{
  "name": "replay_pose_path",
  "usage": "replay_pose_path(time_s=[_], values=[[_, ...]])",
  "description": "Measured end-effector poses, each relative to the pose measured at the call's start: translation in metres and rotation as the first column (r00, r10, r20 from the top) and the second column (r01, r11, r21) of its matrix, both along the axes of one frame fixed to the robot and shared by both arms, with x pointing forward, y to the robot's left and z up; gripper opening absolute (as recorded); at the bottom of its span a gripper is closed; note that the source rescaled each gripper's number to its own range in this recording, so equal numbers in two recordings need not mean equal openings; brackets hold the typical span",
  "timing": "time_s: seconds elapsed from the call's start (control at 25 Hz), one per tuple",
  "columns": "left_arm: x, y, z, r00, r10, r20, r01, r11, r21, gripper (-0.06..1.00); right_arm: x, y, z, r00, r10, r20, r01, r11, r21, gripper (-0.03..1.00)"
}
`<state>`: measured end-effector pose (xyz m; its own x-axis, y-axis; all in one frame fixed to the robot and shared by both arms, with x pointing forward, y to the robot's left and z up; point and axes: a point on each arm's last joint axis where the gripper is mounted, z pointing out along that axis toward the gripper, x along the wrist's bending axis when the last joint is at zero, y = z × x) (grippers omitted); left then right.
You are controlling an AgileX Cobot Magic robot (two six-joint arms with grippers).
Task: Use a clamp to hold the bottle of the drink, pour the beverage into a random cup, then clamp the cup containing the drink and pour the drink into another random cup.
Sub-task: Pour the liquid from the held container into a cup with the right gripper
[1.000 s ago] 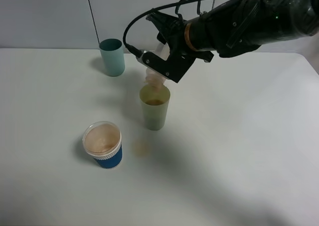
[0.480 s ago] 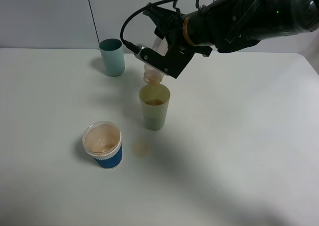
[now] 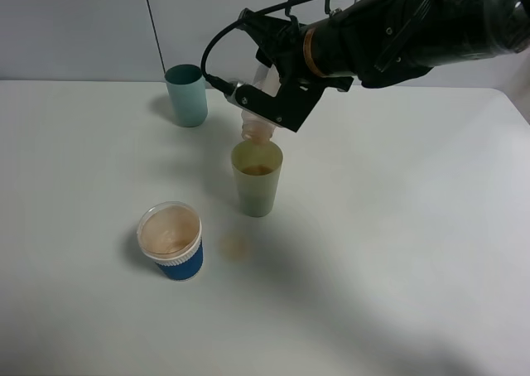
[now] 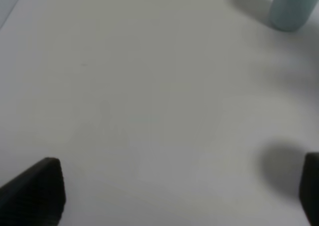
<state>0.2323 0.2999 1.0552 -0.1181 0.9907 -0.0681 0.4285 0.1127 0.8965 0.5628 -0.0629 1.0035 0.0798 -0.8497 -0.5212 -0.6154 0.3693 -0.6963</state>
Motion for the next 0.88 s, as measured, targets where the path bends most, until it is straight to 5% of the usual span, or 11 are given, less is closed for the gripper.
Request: replay_pose_path(time_s=[0.88], values=[[0.0000,0.0000,0.0000,1.000,0.000,0.000,0.000,1.000,0.000,0.95,-0.0027,0.0038,-0.0011,0.998,0.064,-0.006,-0.065,0.998,-0.019,0.01]])
